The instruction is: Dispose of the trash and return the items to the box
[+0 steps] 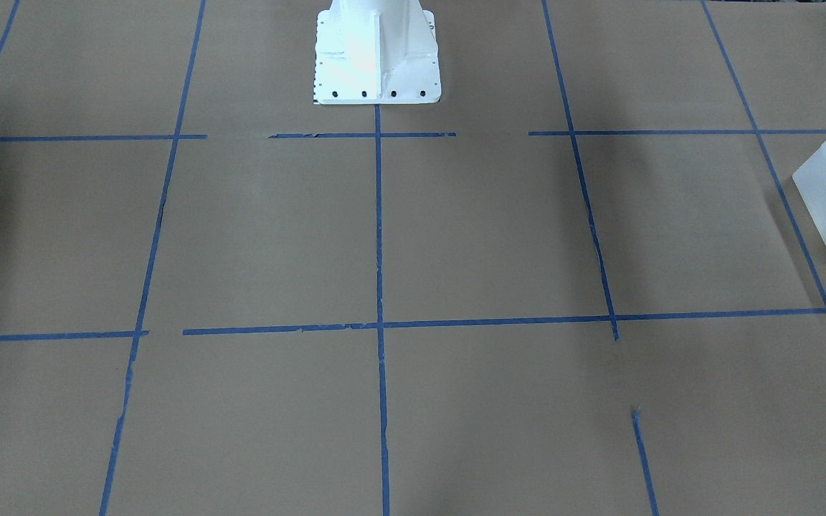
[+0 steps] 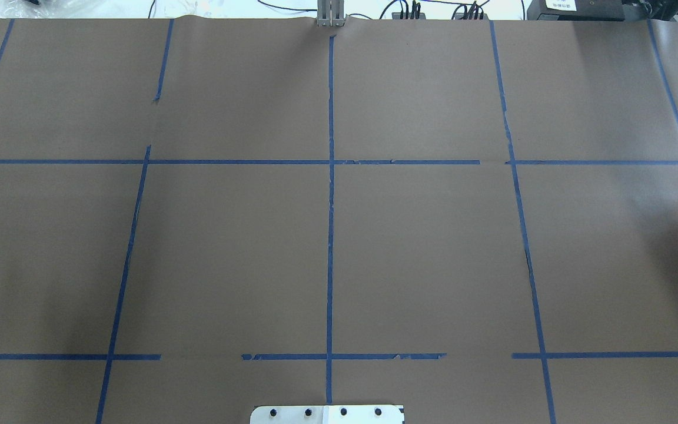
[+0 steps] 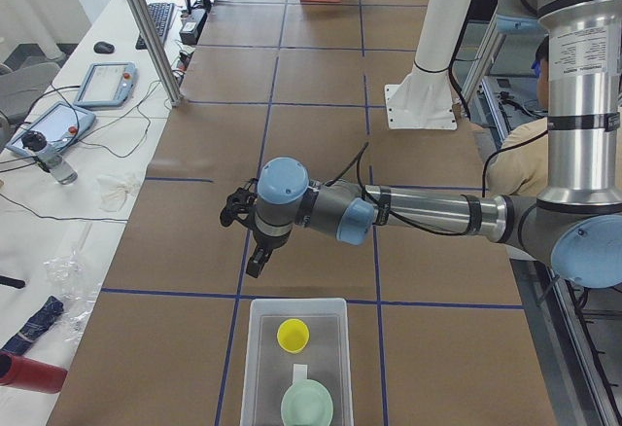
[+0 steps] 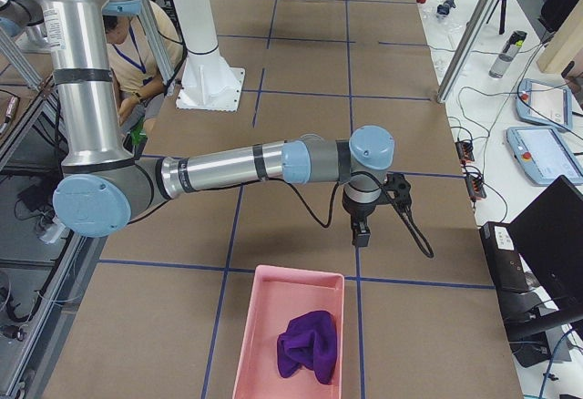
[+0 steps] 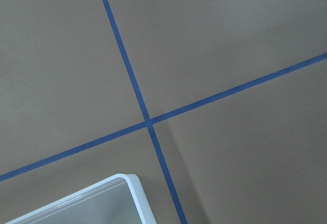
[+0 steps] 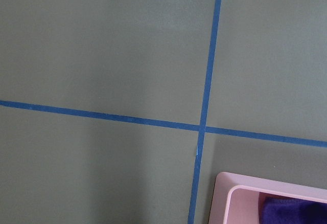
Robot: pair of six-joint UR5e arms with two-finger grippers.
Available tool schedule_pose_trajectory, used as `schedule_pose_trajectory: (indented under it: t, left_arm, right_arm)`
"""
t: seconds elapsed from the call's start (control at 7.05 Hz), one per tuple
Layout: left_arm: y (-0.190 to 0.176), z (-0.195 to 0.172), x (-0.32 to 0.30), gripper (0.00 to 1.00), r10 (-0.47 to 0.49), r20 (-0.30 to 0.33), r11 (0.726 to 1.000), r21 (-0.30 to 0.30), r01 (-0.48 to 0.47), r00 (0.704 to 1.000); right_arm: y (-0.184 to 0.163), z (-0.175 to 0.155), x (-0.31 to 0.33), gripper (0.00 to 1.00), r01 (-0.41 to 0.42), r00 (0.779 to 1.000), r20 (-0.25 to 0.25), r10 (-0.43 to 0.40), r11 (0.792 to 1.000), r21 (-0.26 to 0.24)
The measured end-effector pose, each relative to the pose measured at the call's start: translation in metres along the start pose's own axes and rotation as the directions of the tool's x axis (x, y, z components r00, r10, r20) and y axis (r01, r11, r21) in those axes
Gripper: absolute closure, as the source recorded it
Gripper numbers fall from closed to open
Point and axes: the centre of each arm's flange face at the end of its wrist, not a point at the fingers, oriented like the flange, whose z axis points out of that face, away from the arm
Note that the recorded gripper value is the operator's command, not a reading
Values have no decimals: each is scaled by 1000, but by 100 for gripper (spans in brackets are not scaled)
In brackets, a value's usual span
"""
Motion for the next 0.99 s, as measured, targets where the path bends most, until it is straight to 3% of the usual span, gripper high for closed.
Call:
schedule_pose_trajectory:
  t: [0.28,0.71,0.99]
  left_arm:
    - [-8,0,6,0,13,-7,1000,0,-13,1000]
    - [-8,8,9,0,-64,-19,993,-99,62,998]
    - [-4,11,7,0,-88,-21,988,-127,84,996]
  right_arm:
    - [4,-1,-4,0,1,999,34,-1,1000,4]
    - [13,-6,-3,0,15,999,-52,-15,1000,11]
    - [20,2,3,0,-3,999,-52,2,1000,-7]
